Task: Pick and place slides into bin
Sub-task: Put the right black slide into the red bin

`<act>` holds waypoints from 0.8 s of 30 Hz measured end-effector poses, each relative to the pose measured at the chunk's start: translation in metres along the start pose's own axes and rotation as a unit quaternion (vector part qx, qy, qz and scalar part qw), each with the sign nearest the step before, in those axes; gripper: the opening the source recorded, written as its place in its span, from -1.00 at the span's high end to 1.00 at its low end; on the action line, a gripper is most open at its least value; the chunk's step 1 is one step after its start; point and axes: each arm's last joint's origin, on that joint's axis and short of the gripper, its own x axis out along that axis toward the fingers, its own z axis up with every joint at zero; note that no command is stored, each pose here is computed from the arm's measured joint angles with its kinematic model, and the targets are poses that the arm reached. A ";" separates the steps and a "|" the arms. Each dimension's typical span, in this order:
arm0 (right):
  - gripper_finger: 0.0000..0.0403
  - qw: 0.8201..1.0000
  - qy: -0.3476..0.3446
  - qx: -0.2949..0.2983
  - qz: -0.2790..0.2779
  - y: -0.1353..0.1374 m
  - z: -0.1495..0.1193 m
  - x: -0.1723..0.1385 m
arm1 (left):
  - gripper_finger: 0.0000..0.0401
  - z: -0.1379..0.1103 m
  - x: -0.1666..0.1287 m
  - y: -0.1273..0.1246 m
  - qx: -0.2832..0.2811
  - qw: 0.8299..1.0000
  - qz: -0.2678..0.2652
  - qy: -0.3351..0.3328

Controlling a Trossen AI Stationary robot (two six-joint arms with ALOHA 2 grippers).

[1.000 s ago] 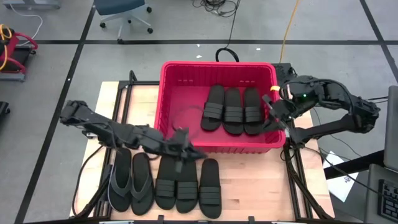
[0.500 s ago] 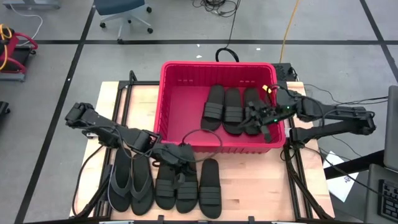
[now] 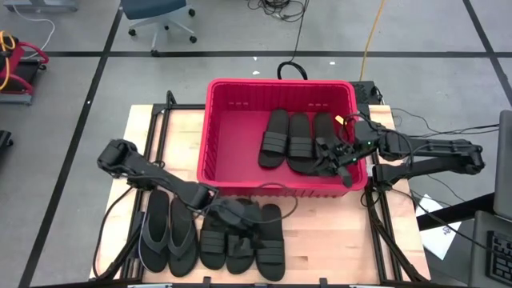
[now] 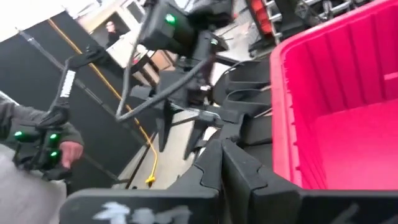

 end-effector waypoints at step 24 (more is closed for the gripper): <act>1.00 0.997 0.050 0.001 0.062 0.009 -0.008 -0.014 | -0.05 -0.051 0.073 0.053 -0.047 0.995 0.065 0.063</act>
